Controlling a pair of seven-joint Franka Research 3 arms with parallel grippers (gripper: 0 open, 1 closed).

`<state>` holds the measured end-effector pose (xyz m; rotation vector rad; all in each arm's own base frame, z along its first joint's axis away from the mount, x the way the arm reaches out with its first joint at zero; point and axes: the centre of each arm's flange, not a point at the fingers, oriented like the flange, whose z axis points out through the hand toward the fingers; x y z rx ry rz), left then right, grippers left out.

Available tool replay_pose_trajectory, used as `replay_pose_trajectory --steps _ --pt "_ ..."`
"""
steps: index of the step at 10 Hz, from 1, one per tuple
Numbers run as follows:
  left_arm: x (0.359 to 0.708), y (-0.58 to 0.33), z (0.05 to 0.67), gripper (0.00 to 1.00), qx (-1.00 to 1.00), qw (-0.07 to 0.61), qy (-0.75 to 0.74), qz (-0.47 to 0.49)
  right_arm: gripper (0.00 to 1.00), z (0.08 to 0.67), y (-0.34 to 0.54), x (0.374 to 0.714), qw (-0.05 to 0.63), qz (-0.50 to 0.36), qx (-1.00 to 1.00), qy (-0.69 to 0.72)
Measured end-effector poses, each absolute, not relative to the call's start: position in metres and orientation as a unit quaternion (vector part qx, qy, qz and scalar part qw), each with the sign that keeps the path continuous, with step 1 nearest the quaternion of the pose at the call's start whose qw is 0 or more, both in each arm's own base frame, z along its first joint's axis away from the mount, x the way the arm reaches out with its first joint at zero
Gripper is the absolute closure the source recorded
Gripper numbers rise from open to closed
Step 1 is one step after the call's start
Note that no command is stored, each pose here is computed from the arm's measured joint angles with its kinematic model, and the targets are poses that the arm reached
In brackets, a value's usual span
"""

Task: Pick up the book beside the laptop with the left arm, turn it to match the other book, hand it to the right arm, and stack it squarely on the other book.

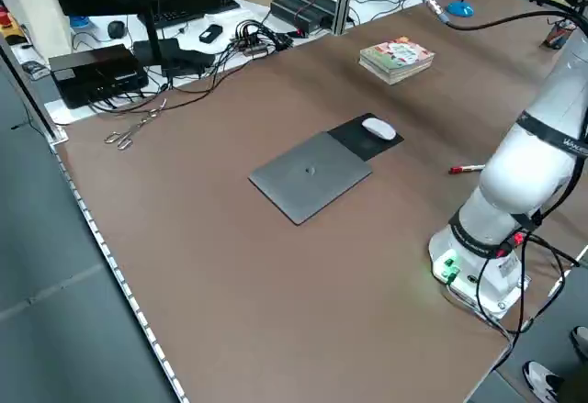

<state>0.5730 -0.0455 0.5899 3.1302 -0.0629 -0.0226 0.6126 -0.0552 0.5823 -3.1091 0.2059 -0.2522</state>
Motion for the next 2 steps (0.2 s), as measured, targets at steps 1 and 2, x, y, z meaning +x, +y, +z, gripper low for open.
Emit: replay_pose_trajectory --steps 1,2 --pt "0.573 -0.0455 0.5899 0.0 1.0 0.005 -0.02 -0.007 0.0 0.5849 -0.0538 0.61 0.008 -0.078 -0.995 0.065" --pt "0.573 -0.0455 0.5899 0.0 1.0 0.005 -0.02 -0.007 0.0 0.585 -0.0538 0.6077 0.008 -0.071 -0.995 0.065"
